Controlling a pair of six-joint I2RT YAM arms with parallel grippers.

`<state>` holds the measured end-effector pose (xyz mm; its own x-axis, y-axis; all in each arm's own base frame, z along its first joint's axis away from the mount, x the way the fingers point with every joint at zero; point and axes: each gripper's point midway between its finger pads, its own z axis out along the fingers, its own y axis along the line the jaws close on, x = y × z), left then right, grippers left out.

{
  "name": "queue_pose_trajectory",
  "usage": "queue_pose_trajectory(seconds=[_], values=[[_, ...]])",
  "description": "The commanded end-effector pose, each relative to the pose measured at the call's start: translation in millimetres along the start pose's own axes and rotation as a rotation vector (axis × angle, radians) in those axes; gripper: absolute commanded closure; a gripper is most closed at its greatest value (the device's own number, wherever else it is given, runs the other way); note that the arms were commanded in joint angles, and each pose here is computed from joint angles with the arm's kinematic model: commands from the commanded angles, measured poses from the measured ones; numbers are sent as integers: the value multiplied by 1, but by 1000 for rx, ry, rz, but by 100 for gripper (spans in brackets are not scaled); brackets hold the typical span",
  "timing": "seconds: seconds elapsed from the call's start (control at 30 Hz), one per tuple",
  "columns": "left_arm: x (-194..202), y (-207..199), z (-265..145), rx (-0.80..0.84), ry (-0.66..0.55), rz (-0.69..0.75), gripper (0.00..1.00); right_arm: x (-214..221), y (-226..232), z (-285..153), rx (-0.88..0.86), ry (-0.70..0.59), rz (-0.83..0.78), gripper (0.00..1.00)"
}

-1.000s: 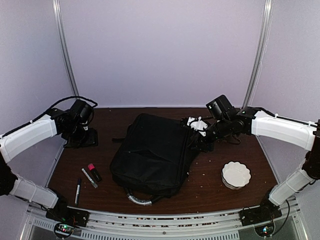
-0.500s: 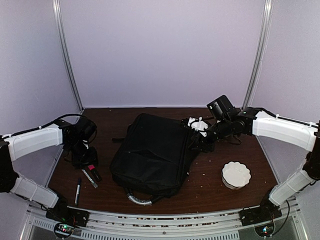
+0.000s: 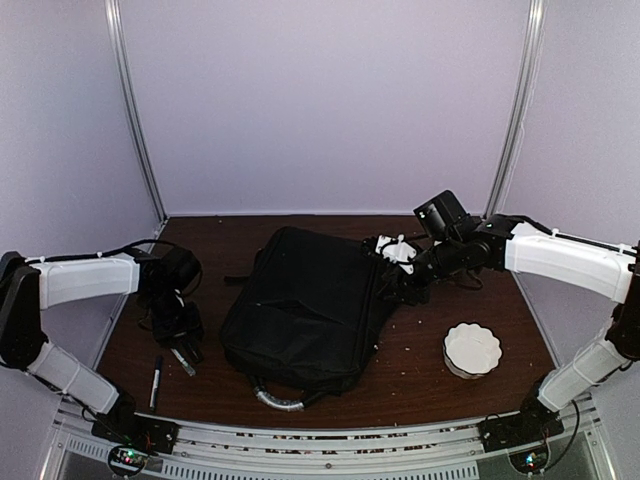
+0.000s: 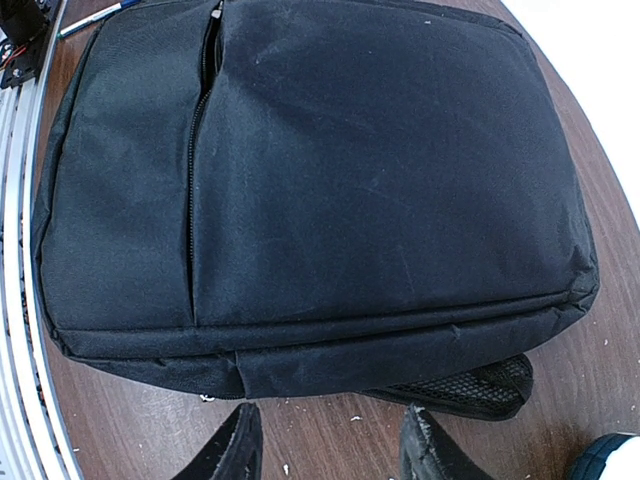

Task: Pack the student bag
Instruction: Pick up the pen at the corner of the board.

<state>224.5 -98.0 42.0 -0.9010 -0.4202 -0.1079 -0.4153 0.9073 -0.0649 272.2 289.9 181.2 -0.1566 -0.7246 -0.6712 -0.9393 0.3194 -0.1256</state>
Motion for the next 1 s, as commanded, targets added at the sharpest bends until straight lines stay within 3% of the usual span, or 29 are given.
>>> queue_pose_trajectory(seconds=[0.0, 0.23, 0.63, 0.97], values=[[1, -7, 10, 20, 18, -31, 47, -1, 0, -7, 11, -14, 1, 53], [13, -4, 24, -19, 94, -55, 52, -1, 0, -7, 7, -14, 2, 53], [14, -6, 32, -30, 107, -56, 55, 1, 2, -5, -4, -8, 5, 53], [10, -12, 32, -19, 102, -41, 72, 2, 2, -4, -5, -3, 5, 53]])
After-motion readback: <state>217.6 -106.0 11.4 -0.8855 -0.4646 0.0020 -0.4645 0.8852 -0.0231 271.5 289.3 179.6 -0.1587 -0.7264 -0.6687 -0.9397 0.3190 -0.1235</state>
